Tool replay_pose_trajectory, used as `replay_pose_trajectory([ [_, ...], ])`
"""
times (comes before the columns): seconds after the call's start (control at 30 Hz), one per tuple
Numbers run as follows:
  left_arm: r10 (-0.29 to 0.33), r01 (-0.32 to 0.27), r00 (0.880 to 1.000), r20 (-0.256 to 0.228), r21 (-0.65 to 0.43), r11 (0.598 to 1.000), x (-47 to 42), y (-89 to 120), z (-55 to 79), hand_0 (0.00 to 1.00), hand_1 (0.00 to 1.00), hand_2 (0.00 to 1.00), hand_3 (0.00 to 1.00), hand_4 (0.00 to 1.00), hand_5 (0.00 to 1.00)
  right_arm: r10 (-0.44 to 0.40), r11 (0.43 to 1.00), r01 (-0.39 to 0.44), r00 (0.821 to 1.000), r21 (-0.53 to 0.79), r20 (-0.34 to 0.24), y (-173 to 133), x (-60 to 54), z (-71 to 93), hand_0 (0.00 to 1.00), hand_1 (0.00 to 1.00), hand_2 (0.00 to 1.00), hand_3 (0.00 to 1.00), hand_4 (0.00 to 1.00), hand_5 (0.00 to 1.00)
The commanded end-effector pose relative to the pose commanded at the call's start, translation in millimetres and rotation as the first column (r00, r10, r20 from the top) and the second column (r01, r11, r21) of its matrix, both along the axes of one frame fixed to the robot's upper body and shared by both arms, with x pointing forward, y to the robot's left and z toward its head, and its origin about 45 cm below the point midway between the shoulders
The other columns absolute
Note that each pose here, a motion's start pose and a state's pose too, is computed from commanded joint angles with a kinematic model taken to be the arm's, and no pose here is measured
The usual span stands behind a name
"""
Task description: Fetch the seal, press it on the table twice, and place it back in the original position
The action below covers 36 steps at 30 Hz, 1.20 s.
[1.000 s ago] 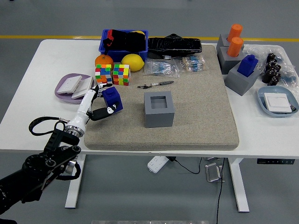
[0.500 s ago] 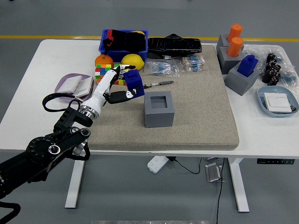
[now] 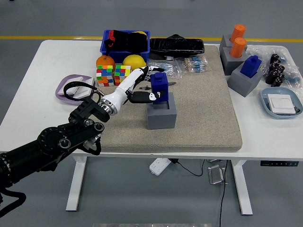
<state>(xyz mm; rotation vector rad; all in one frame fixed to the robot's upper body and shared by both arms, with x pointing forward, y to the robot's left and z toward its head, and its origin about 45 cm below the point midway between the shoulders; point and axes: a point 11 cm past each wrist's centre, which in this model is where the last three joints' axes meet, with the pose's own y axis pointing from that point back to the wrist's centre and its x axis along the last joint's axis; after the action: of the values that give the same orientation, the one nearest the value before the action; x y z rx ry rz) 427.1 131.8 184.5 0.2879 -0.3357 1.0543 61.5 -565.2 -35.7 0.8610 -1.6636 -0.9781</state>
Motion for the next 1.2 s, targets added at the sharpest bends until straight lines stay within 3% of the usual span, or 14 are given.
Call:
replay_pose_trajectory([
  [0.57, 0.006, -0.006, 1.000, -0.014, 0.001, 1.000, -4.8, -3.6, -13.8, 0.867, 0.507, 0.445, 0.803, 0.618, 0.002, 0.010, 1.000, -0.010, 1.000, -0.003, -0.001, -1.2, 2.2, 1.3, 0.886, 0.744, 0.731, 0.755, 0.850, 0.516],
  [1.2, 0.005, -0.005, 1.000, -0.008, 0.013, 1.000, -9.1, -6.9, -20.7, 0.872, 0.514, 0.446, 0.804, 0.629, 0.002, 0.020, 1.000, -0.020, 1.000, -0.011, -0.013, -4.3, -1.0, 2.8, 0.886, 0.743, 0.730, 0.757, 0.851, 0.516],
])
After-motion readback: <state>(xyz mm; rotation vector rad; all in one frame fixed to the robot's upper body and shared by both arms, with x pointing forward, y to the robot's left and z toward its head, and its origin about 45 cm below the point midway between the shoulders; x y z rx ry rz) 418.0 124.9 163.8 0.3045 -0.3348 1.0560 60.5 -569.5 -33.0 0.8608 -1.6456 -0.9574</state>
